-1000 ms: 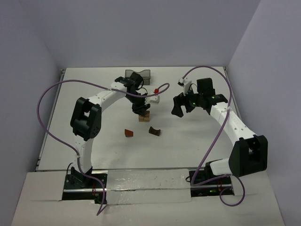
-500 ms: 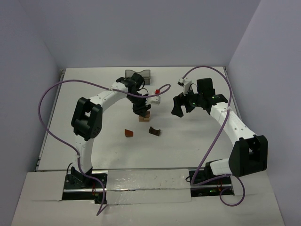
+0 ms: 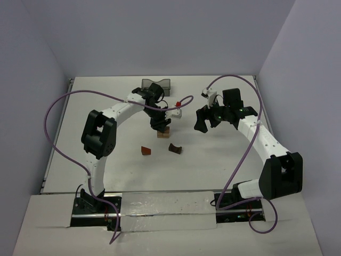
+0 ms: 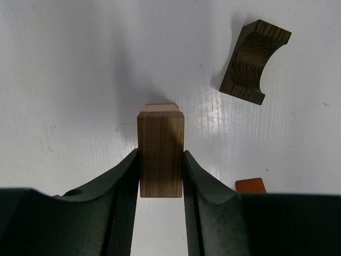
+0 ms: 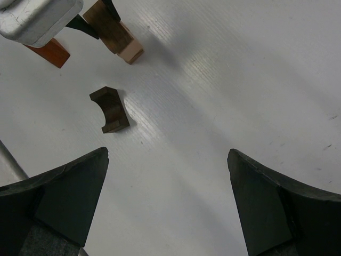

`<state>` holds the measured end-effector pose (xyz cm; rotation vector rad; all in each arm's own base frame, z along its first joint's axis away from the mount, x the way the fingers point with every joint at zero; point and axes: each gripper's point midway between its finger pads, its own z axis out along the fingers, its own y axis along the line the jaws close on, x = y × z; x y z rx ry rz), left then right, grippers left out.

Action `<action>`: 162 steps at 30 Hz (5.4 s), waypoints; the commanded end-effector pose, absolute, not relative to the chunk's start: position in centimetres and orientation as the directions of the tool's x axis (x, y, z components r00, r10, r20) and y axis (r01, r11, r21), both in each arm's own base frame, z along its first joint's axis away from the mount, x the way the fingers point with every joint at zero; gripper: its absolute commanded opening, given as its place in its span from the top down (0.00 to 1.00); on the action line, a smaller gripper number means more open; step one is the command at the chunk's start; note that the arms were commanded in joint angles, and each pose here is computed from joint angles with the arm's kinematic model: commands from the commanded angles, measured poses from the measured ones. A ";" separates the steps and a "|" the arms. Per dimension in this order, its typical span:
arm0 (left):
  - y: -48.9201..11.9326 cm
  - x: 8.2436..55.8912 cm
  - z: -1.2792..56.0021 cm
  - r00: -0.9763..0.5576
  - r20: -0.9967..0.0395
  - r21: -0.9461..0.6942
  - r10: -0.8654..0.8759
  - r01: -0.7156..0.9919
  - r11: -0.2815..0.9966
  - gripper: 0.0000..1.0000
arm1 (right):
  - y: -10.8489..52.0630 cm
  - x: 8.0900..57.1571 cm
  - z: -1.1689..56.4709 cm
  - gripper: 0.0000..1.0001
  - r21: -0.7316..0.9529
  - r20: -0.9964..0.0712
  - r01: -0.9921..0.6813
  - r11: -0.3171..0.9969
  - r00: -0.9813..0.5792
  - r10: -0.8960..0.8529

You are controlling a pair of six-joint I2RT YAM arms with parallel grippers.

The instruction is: Build the wood block tower

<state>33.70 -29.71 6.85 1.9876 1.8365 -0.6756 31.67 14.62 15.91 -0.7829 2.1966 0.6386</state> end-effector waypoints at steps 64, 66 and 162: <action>-20.5 37.2 27.7 -0.102 -0.900 0.118 0.424 0.880 0.461 0.01 | 20.2 28.8 15.7 0.00 0.070 -0.758 -0.828 0.556 -0.407 -0.510; -18.6 37.2 28.2 -0.168 -0.930 0.057 0.326 0.812 0.581 0.01 | 21.9 27.3 14.2 0.00 0.032 -0.729 -0.862 0.506 -0.367 -0.578; -29.8 13.1 24.6 0.959 0.142 0.987 0.247 -0.156 0.039 0.22 | 26.2 13.2 22.8 1.00 0.907 -0.412 -0.400 -0.132 -0.780 -0.472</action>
